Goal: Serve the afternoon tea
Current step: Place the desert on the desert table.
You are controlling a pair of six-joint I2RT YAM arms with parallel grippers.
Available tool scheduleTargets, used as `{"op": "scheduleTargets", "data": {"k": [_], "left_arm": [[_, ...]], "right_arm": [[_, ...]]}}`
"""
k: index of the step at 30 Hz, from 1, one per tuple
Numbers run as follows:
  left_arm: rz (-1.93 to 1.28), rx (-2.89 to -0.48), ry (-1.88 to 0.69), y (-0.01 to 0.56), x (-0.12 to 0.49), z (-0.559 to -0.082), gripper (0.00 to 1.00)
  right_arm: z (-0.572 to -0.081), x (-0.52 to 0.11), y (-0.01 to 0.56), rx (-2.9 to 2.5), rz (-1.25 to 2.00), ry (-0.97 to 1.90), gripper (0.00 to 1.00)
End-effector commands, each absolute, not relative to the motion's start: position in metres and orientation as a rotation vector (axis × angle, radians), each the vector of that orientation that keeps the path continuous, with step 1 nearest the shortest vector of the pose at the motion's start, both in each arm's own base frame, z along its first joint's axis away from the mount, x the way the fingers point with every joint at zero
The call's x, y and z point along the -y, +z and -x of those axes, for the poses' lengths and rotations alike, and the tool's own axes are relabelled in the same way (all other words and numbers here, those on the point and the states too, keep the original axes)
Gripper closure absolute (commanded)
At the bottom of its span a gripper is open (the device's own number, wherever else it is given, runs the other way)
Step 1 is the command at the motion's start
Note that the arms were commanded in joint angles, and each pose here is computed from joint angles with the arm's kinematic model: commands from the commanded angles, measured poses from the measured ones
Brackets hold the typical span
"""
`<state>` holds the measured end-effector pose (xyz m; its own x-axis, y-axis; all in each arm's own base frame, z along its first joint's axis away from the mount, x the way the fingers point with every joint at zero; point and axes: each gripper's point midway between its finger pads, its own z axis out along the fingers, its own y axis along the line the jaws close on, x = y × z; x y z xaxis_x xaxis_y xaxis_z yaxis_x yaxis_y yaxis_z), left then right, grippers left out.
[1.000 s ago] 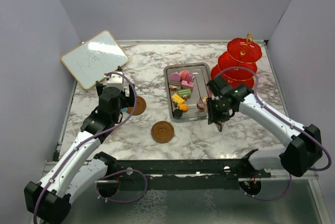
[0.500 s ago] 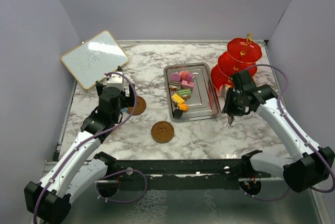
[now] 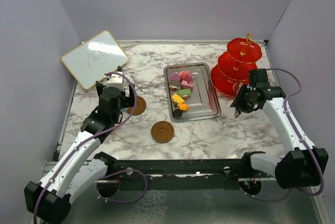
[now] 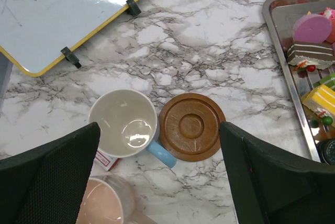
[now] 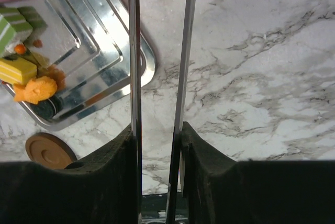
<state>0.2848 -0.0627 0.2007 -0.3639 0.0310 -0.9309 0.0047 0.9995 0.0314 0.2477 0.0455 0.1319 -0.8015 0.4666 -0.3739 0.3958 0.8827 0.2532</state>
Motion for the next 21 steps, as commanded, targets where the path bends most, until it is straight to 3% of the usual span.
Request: {"op": "scheduleTargets", "data": {"k": [1, 21], "left_arm": [[-0.025, -1.932, 0.031, 0.206, 0.061, -0.284, 0.01], [-0.025, -1.932, 0.031, 0.206, 0.060, -0.283, 0.01]], "right_arm": [[-0.276, -0.038, 0.138, -2.494, -0.694, 0.285, 0.72], [-0.348, -0.026, 0.114, -2.336, -0.633, 0.484, 0.71]]}}
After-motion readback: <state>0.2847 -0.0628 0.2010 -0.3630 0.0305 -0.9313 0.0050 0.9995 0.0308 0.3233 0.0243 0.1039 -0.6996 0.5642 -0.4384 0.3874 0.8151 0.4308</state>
